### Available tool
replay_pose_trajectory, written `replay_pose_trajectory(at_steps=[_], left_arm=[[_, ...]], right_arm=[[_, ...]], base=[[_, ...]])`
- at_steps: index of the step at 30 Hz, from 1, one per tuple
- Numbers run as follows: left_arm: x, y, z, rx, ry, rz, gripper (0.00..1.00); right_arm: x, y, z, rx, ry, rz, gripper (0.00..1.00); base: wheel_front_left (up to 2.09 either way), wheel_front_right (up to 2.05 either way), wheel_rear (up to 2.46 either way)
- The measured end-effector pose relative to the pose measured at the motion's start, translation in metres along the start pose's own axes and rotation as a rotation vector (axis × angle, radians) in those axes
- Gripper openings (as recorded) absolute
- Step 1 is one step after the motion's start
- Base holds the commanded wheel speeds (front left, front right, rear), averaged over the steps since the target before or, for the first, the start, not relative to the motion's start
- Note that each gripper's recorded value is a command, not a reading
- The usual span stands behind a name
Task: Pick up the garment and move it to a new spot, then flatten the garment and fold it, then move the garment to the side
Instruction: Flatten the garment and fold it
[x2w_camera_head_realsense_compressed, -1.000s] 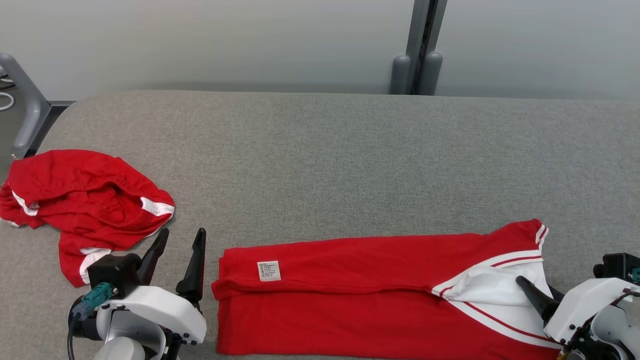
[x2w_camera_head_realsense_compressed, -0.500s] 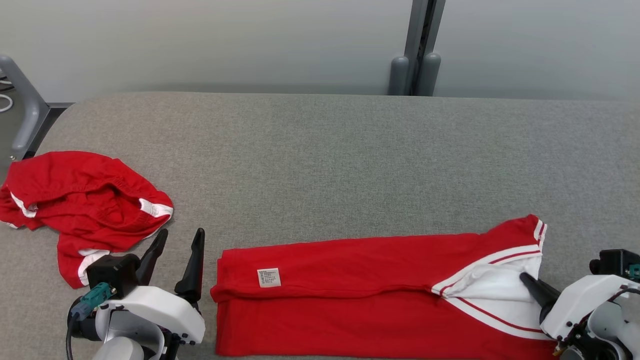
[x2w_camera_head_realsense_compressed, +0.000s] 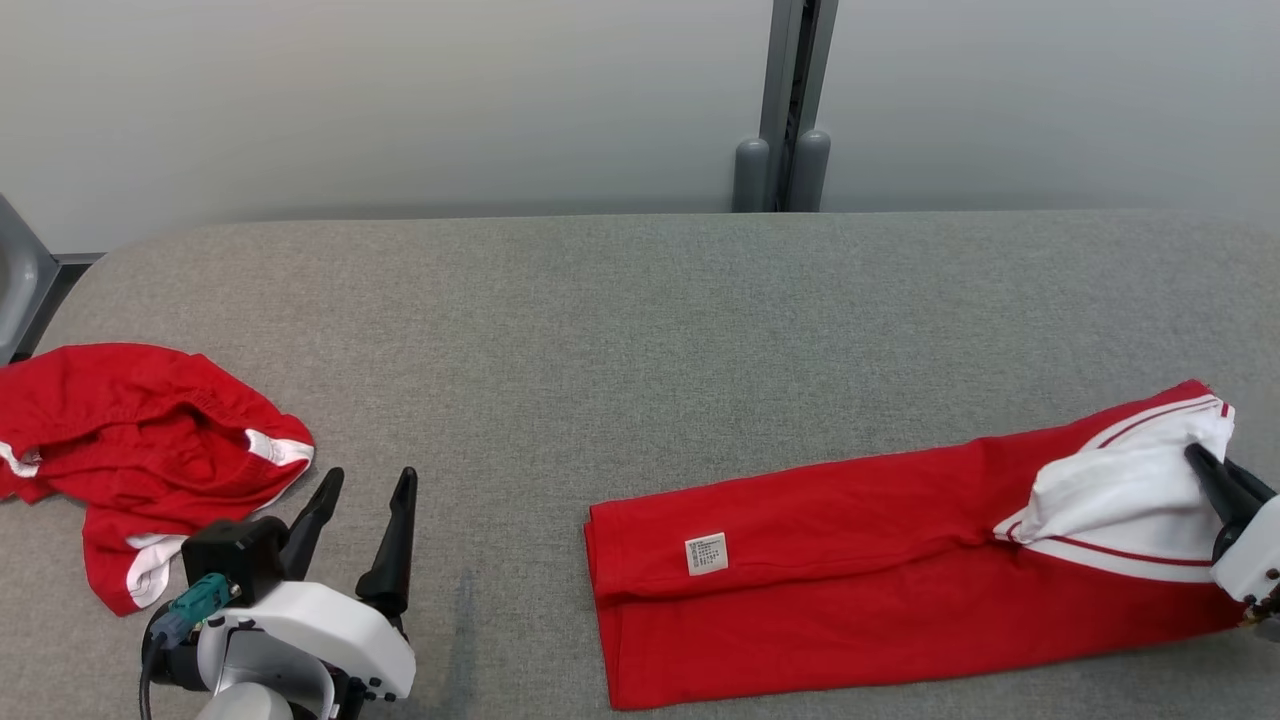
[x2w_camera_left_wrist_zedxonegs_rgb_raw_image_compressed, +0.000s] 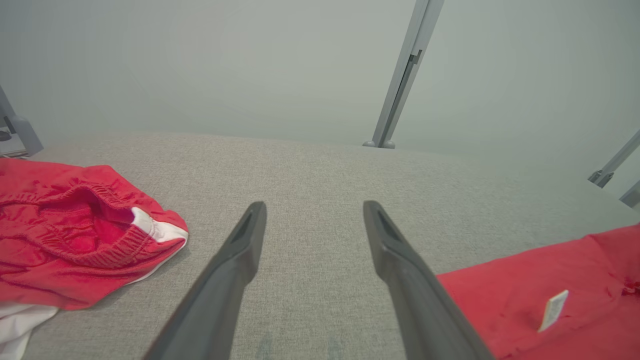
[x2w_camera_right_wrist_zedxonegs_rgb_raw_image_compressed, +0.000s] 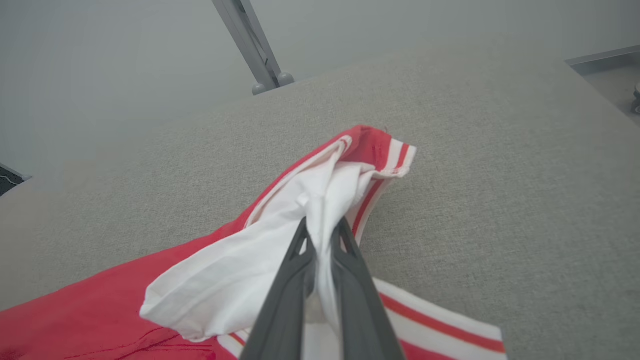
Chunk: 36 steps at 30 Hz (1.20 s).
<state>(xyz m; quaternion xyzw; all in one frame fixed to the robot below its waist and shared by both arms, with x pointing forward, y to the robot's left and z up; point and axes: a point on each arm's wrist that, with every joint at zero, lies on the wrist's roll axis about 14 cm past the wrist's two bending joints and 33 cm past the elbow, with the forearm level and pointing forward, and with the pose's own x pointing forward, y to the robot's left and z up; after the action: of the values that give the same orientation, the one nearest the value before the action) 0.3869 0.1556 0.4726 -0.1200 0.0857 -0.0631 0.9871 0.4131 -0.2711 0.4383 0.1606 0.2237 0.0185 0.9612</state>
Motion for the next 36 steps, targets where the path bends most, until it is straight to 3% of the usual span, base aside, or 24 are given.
replay_pose_trajectory(at_steps=[7,14,25,36], left_arm=[[-0.003,0.001,-0.004,-0.001,0.010,0.006,1.00],[-0.005,0.000,-0.003,-0.013,0.007,0.008,1.00],[-0.016,0.011,-0.003,-0.031,-0.005,0.051,1.00],[-0.028,0.030,-0.005,-0.058,-0.016,0.120,1.00]], right_arm=[[-0.006,0.042,0.031,-0.084,-0.092,0.149,0.00],[-0.020,0.103,0.033,-0.218,-0.092,0.336,0.00],[-0.037,0.195,-0.003,-0.309,0.034,0.576,0.00],[-0.024,0.262,-0.049,-0.286,0.184,0.717,0.00]], base=[[0.00,0.00,0.00],[0.00,0.00,0.00],[0.00,0.00,0.00],[0.00,0.00,0.00]])
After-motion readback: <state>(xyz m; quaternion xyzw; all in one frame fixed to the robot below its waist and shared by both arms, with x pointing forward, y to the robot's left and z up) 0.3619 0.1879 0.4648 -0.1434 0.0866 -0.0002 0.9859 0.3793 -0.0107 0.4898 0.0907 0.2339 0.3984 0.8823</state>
